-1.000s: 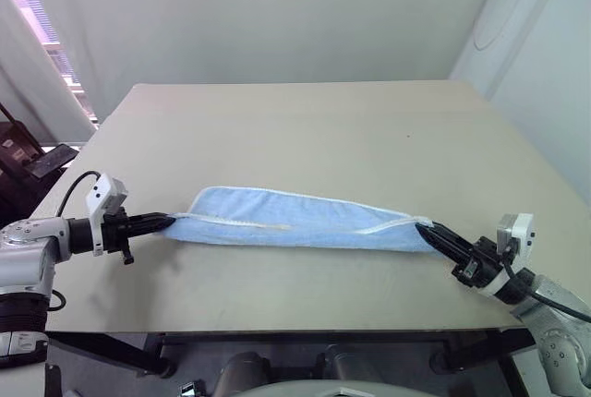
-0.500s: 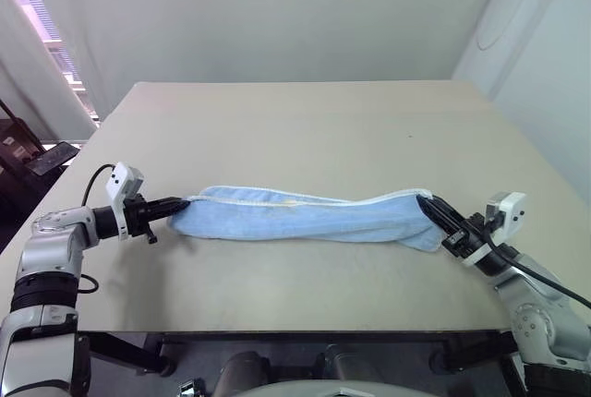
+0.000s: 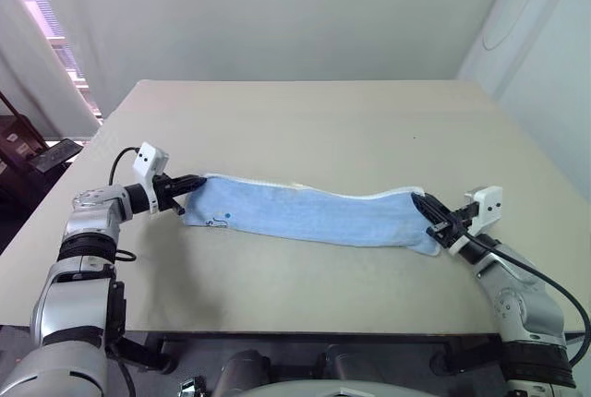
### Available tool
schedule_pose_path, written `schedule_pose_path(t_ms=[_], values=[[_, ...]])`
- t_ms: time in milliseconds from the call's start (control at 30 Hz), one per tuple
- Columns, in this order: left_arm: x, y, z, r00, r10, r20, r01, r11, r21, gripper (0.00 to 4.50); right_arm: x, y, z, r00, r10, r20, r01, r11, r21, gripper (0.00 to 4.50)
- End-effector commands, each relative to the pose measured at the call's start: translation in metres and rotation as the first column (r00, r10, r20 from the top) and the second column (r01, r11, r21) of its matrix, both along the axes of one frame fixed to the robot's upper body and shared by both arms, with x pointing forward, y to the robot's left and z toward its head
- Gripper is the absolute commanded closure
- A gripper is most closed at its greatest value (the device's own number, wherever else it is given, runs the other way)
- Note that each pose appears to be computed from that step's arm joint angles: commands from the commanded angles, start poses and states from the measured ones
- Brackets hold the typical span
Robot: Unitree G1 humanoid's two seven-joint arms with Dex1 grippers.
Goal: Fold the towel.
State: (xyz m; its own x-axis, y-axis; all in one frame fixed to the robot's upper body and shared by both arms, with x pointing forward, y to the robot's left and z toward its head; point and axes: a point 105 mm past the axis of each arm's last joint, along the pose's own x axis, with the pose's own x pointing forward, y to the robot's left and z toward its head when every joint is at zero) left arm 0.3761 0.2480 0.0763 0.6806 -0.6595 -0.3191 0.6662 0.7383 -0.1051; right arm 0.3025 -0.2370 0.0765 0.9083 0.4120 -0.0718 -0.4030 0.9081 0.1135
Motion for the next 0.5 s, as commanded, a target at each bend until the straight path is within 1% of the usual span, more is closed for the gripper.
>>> schedule_pose_path(t_ms=[33, 67, 133, 233, 300, 333, 367, 433, 500], values=[[0.007, -0.005, 0.008, 0.999, -0.021, 0.033, 0.020, 0.999, 0.032, 4.47, 0.002, 0.003, 0.001, 1.000, 0.011, -0.021, -0.011, 1.000, 0.005, 4.50], [0.007, -0.006, 0.007, 0.999, -0.026, 0.031, 0.025, 0.999, 0.032, 4.47, 0.002, 0.003, -0.003, 0.998, 0.007, -0.062, -0.006, 1.000, 0.019, 4.50], [0.007, -0.006, 0.007, 0.999, -0.017, 0.028, 0.017, 1.000, 0.012, 4.47, 0.003, -0.001, -0.006, 0.995, -0.037, -0.095, 0.040, 0.999, 0.031, 4.50], [0.008, -0.005, 0.007, 1.000, -0.005, 0.019, 0.005, 1.000, -0.001, 3.72, 0.002, 0.002, -0.007, 0.989, -0.022, -0.147, 0.032, 0.997, 0.068, 4.50], [0.008, -0.004, 0.008, 1.000, 0.005, 0.023, -0.005, 1.000, -0.011, 3.01, 0.003, 0.002, -0.007, 0.986, -0.023, -0.165, 0.036, 0.996, 0.077, 3.96], [0.009, -0.003, 0.009, 1.000, 0.011, 0.029, -0.011, 1.000, -0.017, 2.74, 0.003, 0.003, -0.007, 0.984, -0.017, -0.176, 0.031, 0.996, 0.080, 3.77], [0.009, -0.002, 0.010, 0.999, 0.024, 0.031, -0.023, 0.999, -0.023, 2.29, 0.003, 0.003, -0.007, 0.982, -0.012, -0.186, 0.028, 0.996, 0.087, 3.40], [0.010, 0.001, 0.013, 0.999, 0.032, 0.037, -0.031, 0.999, -0.033, 1.62, 0.004, 0.002, -0.001, 0.983, -0.007, -0.182, 0.026, 0.994, 0.102, 2.72], [0.011, 0.007, 0.020, 0.997, 0.051, 0.057, -0.049, 0.998, -0.038, 0.83, 0.006, 0.000, 0.007, 0.986, -0.016, -0.166, 0.034, 0.993, 0.111, 1.95]])
